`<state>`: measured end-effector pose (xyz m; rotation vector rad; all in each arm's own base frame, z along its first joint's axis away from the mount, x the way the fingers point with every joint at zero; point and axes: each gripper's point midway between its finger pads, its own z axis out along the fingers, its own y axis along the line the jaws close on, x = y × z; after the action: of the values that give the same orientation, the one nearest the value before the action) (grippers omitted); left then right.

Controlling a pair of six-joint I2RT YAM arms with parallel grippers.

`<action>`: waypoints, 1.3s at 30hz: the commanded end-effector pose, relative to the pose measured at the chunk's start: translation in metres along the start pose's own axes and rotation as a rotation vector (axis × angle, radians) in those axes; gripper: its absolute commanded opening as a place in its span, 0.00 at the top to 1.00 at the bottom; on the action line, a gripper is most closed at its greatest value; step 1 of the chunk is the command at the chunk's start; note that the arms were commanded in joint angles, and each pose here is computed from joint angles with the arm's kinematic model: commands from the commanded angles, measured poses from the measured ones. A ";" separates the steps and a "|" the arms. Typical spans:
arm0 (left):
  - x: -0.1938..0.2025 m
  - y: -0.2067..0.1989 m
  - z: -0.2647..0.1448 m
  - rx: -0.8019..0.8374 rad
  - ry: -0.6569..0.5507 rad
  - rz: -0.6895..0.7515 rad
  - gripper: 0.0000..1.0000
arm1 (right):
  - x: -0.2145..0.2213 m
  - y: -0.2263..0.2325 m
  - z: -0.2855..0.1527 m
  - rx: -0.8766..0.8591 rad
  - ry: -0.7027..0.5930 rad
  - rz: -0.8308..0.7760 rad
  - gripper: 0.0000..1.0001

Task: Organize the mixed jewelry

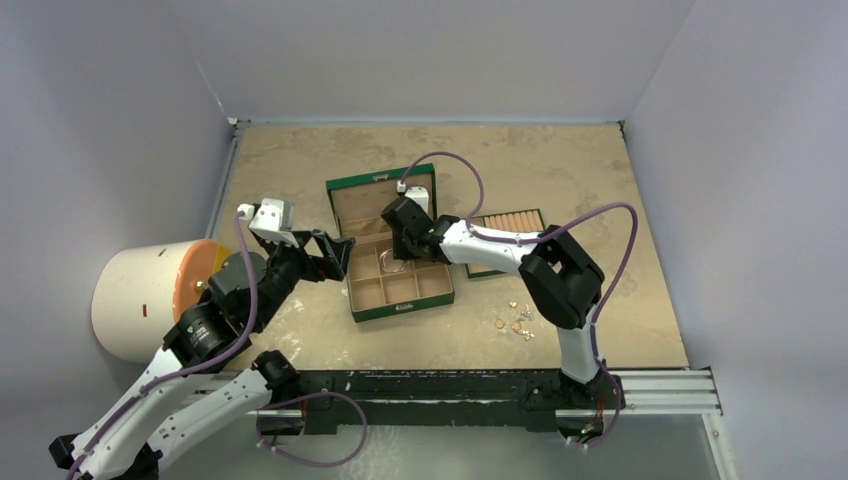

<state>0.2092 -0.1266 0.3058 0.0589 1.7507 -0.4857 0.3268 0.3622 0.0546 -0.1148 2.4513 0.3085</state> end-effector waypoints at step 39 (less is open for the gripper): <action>0.000 0.007 0.011 -0.056 -0.004 0.002 0.06 | -0.032 -0.157 -0.128 0.051 -0.172 -0.026 0.60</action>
<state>0.2159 -0.1252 0.2994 0.0446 1.7734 -0.4432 0.3003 0.1926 0.1567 -0.0349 2.2498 0.2641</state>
